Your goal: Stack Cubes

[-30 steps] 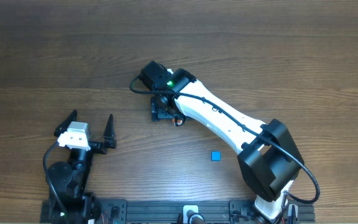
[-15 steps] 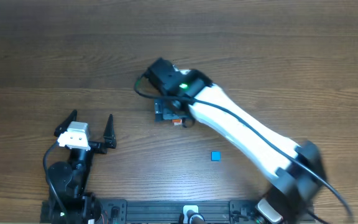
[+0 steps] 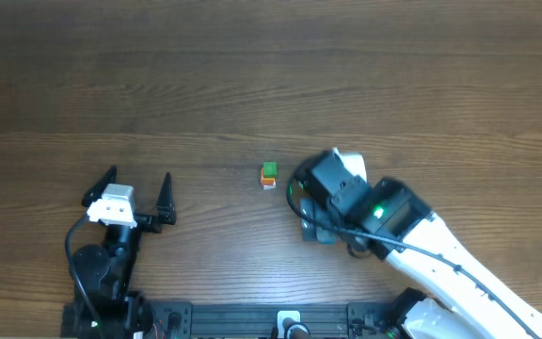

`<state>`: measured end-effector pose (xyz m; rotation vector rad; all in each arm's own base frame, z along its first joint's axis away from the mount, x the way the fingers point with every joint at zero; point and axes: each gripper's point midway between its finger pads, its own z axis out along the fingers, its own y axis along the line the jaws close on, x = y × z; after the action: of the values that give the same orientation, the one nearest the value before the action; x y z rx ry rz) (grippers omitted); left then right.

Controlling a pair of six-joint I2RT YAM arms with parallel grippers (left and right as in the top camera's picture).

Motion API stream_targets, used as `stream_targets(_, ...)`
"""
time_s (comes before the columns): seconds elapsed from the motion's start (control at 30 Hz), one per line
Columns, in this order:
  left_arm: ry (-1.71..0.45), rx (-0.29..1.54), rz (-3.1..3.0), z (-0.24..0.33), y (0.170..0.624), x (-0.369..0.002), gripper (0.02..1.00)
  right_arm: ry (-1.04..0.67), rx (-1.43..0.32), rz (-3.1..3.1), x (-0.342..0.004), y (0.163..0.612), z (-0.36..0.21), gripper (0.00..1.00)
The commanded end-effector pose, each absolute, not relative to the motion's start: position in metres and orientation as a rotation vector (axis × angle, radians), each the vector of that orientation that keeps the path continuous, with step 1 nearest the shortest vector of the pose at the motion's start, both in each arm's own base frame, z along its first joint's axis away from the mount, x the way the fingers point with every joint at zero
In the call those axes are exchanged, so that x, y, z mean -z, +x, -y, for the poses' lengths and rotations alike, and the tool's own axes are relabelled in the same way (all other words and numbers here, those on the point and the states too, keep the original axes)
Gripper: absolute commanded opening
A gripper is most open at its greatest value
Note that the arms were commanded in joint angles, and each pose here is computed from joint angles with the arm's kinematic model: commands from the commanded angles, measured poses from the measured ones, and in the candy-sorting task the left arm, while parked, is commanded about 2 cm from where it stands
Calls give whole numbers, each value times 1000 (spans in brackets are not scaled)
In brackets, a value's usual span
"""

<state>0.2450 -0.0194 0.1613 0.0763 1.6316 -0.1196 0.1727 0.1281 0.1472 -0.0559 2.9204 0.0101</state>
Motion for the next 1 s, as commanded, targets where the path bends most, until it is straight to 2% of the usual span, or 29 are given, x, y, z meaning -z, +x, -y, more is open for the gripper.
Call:
stream_targets(0.03,92,112,-1627,20,245,-161,1000,56,-5,-3010,-93,150,-118,991)
stream_targets(0.13,92,112,-1627,20,245,-161,1000,55,-98,-3018,-65,148,-128,993)
stream_targets(0.3,92,112,-1627,20,245,-161,1000,55,-109,-3007,-42,152,-131,993)
stream_targets(0.77,92,112,-1627,20,245,-161,1000,56,0,-3052,-4,164,-137,978)
stream_targets(0.93,92,112,-1627,20,245,-161,1000,58,12,-3040,-4,166,-136,822)
stream_targets(1.0,92,112,-1627,20,245,-161,1000,58,12,-3040,-4,167,-136,630)
